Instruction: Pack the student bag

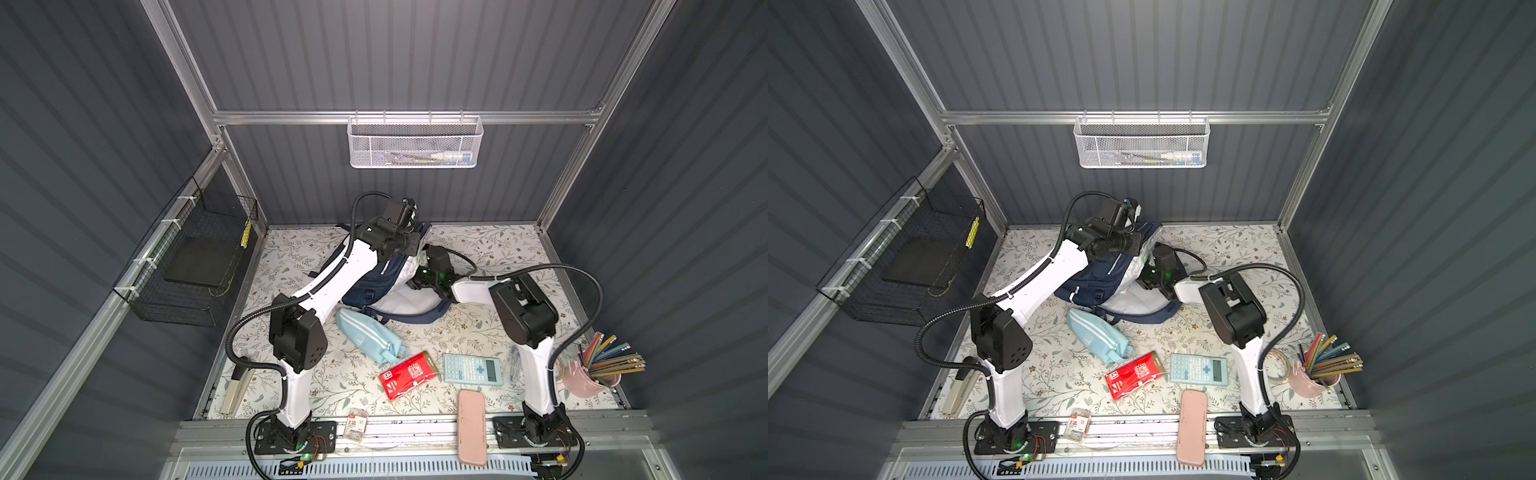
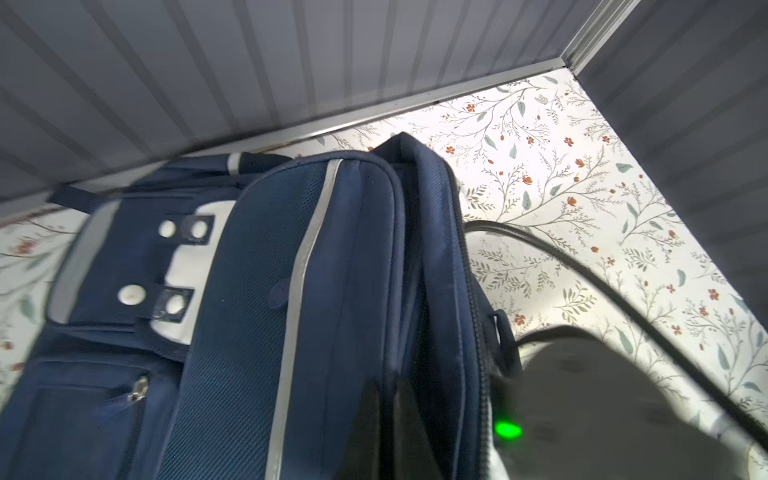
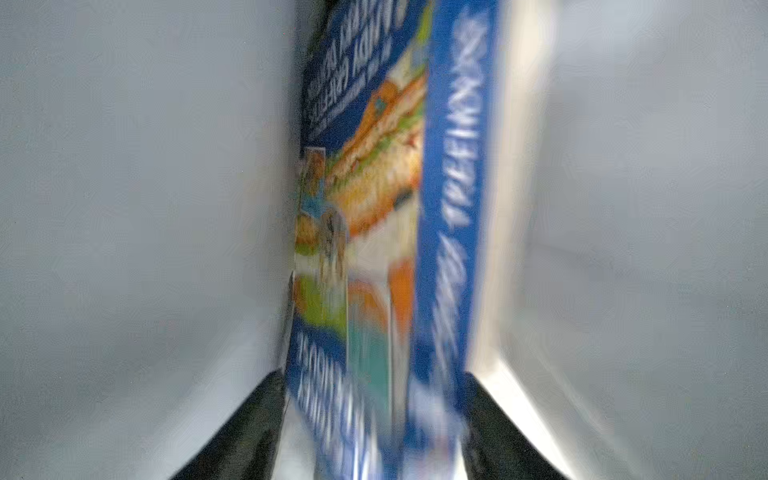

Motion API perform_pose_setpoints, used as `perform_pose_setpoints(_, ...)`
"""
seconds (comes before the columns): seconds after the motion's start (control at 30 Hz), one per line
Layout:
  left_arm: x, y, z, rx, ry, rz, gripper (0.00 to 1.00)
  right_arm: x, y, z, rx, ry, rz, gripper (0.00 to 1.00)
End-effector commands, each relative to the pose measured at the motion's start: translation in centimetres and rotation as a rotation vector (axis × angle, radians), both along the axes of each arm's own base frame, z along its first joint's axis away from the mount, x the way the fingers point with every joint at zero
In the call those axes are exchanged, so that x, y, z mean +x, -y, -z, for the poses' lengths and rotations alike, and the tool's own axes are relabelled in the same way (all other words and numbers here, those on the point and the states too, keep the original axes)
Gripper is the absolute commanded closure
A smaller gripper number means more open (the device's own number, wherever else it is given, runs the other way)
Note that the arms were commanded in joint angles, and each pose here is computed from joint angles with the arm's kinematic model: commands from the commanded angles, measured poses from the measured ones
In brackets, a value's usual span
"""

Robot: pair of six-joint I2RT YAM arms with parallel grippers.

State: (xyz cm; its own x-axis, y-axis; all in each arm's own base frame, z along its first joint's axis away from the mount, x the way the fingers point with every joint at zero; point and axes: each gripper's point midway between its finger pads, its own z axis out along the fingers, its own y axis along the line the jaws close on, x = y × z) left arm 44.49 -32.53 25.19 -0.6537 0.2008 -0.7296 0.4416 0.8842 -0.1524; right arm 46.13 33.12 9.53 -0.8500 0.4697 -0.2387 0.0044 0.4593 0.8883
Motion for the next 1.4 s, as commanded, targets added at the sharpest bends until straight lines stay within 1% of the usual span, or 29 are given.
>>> perform_pose_setpoints(0.0,1.3,1.1,-0.9,-0.101,0.031,-0.007,1.0,-1.3,4.4,-2.1,-0.048,0.048,-0.01,0.3)
perform_pose_setpoints(0.07,1.1,1.6,0.6,-0.121,-0.005,0.002,1.0,-3.2,7.2,-1.4,-0.087,0.016,0.001,0.29)
perform_pose_setpoints(0.13,0.8,2.2,2.5,-0.147,-0.05,0.008,0.96,-5.1,9.8,-0.5,-0.121,-0.032,0.013,0.29)
perform_pose_setpoints(0.17,0.6,2.3,3.4,-0.158,-0.075,0.008,0.92,-6.0,10.8,-0.2,-0.132,-0.043,0.021,0.31)
perform_pose_setpoints(0.2,0.5,2.5,4.3,-0.161,-0.095,0.01,0.85,-7.1,11.6,-0.1,-0.154,-0.041,0.026,0.32)
perform_pose_setpoints(0.27,0.3,2.4,5.4,-0.157,-0.119,0.001,0.75,-9.4,12.6,0.0,-0.237,-0.033,0.015,0.33)
perform_pose_setpoints(0.37,-0.1,2.1,4.7,-0.172,-0.116,0.002,0.47,-12.8,12.5,-0.7,-0.362,0.012,-0.041,0.32)
perform_pose_setpoints(0.43,-0.5,1.3,3.6,-0.193,-0.12,-0.004,0.23,-14.4,11.9,-1.7,-0.419,0.058,-0.069,0.31)
perform_pose_setpoints(0.47,-0.8,0.6,3.3,-0.196,-0.124,-0.016,0.16,-14.9,11.6,-2.2,-0.429,0.075,-0.075,0.31)
perform_pose_setpoints(0.5,-1.0,-0.7,3.3,-0.201,-0.141,-0.044,0.12,-15.5,11.1,-2.7,-0.433,0.096,-0.082,0.31)
perform_pose_setpoints(0.57,-1.4,-3.6,3.9,-0.244,-0.182,-0.106,0.11,-15.9,9.8,-3.5,-0.424,0.137,-0.097,0.31)
perform_pose_setpoints(0.63,-1.7,-7.0,4.4,-0.344,-0.206,-0.183,0.13,-15.5,8.3,-3.0,-0.386,0.125,-0.116,0.31)
perform_pose_setpoints(0.67,-2.4,-8.5,6.1,-0.356,-0.233,-0.222,0.14,-15.2,7.6,-2.5,-0.368,0.109,-0.129,0.31)
perform_pose_setpoints(0.7,-2.9,-10.0,6.9,-0.349,-0.235,-0.26,0.15,-14.8,6.6,-2.1,-0.353,0.096,-0.147,0.32)
perform_pose_setpoints(0.83,-5.5,-13.9,10.6,-0.201,-0.251,-0.361,0.16,-12.7,3.6,-0.2,-0.344,0.085,-0.188,0.31)
perform_pose_setpoints(0.9,-6.4,-15.1,11.8,-0.167,-0.25,-0.395,0.16,-11.4,3.5,1.4,-0.366,0.039,-0.163,0.32)
perform_pose_setpoints(1.0,-7.2,-15.4,14.2,-0.149,-0.293,-0.413,0.15,-9.0,4.9,3.5,-0.352,-0.027,-0.096,0.37)
perform_pose_setpoints(1.03,-7.1,-15.3,15.1,-0.145,-0.305,-0.41,0.15,-8.1,5.9,3.8,-0.378,-0.026,-0.067,0.39)
perform_pose_setpoints(1.1,-6.4,-14.7,16.4,-0.136,-0.321,-0.389,0.15,-6.9,7.7,4.0,-0.475,-0.01,-0.015,0.4)
perform_pose_setpoints(1.13,-6.0,-14.3,17.0,-0.132,-0.333,-0.379,0.15,-6.4,8.5,3.9,-0.5,-0.006,0.001,0.4)
perform_pose_setpoints(1.27,-5.1,-12.4,17.7,-0.161,-0.343,-0.347,0.15,-5.7,10.6,3.6,-0.531,-0.017,0.035,0.39)
perform_pose_setpoints(1.37,-5.6,-12.1,18.4,-0.14,-0.365,-0.351,0.15,-7.1,9.8,1.7,-0.588,0.072,-0.002,0.36)
